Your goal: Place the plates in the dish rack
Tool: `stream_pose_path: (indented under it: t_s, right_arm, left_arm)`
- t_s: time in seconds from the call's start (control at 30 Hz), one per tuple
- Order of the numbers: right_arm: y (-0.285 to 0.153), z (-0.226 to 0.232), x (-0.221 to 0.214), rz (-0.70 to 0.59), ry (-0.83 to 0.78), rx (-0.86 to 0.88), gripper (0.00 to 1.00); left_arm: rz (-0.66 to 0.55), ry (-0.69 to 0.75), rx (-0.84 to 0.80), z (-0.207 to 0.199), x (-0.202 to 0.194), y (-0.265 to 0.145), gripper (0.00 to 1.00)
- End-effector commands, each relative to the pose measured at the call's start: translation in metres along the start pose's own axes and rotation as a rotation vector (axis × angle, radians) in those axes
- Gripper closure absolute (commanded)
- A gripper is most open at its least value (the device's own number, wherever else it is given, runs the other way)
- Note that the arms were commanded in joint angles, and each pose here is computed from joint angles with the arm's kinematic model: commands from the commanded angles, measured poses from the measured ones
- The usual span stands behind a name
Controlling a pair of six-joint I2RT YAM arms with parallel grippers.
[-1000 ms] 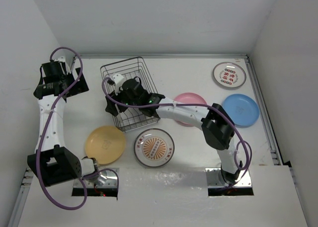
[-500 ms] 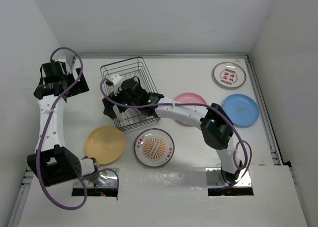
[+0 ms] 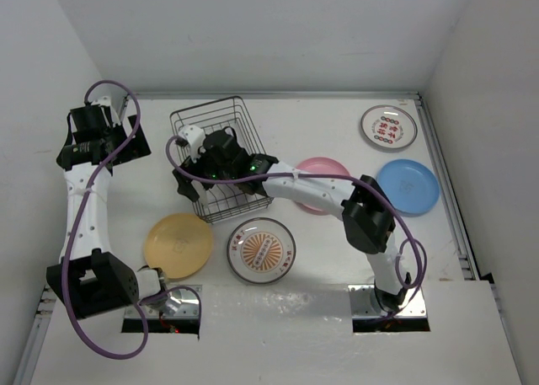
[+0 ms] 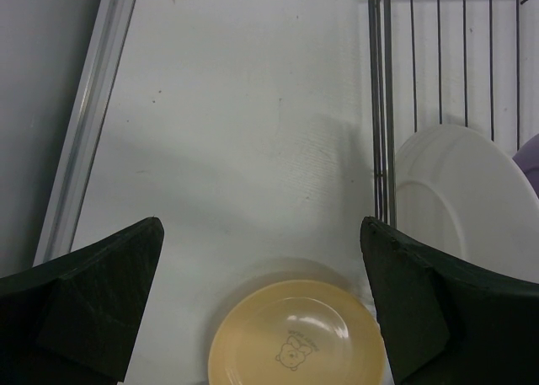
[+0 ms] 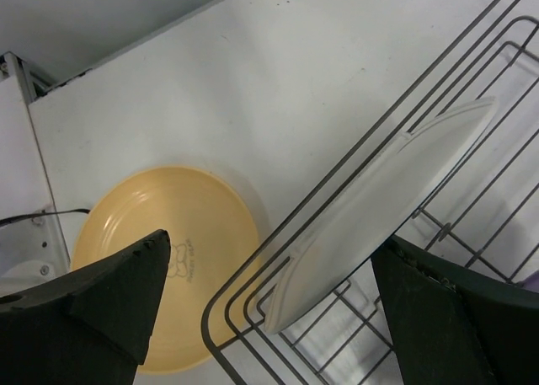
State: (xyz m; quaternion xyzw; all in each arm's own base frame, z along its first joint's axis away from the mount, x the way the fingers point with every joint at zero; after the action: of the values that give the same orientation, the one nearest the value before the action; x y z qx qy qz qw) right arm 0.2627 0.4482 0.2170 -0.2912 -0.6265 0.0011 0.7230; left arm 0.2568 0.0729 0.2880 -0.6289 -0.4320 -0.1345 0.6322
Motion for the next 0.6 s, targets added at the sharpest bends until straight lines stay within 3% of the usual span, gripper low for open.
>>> stream_pose_path:
  t_s: [0.0, 0.13, 0.3, 0.37, 0.4, 0.43, 0.47, 0.5, 0.53, 0.57]
  right_arm:
    - [-0.03, 0.004, 0.055, -0.122, -0.121, 0.007, 0.01]
    - [-0.06, 0.002, 0.075, -0.147, -0.234, 0.001, 0.01]
    - [-0.095, -0.011, 0.086, -0.143, -0.232, 0.055, 0.01]
    - [-0.128, -0.025, 0.102, -0.177, -0.21, 0.01, 0.11]
    - [-0.144, -0.053, 0.095, -0.152, -0.163, -0.053, 0.19]
    - [-0.171, -0.062, 0.101, -0.185, -0.12, -0.075, 0.34]
    - [-0.191, -0.093, 0.09, -0.16, -0.072, -0.152, 0.43]
    - [-0.198, -0.107, 0.065, -0.093, -0.046, -0.186, 0.54]
    - [-0.208, -0.118, 0.052, -0.049, -0.032, -0.222, 0.58]
    - [-0.219, -0.128, 0.018, 0.078, 0.009, -0.257, 0.6]
  left_arm:
    - [-0.054, -0.003, -0.007, 0.002, 0.005, -0.007, 0.0]
    - [-0.053, -0.002, -0.015, 0.001, 0.006, -0.006, 0.0]
    - [-0.065, 0.029, -0.019, 0.001, 0.011, -0.01, 0.0]
    - [-0.067, 0.033, -0.024, 0.0, 0.012, -0.011, 0.0]
    - [-0.063, 0.036, -0.026, 0.0, 0.011, -0.011, 0.0]
    - [-0.065, 0.036, -0.034, -0.001, 0.011, -0.011, 0.0]
    - [-0.058, 0.035, -0.032, 0.0, 0.009, -0.01, 0.0]
    - [-0.057, 0.036, -0.035, 0.0, 0.009, -0.01, 0.0]
    - [-0.057, 0.036, -0.035, 0.0, 0.009, -0.01, 0.0]
    - [-0.056, 0.036, -0.033, 0.0, 0.008, -0.008, 0.0]
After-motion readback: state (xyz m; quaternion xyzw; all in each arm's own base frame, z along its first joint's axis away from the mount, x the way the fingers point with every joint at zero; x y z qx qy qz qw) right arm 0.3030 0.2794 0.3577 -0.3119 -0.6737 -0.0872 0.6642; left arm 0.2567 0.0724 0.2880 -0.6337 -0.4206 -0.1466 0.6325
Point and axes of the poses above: each gripper's point midway between its finger pads, its own y axis out along the fingers, its own z axis along the line the jaws close on, x = y × z, the point moved 9 cm from there along -y, back along the fingers, and after that the axes turned 6 degrees about -y, right-handed, at the moved point
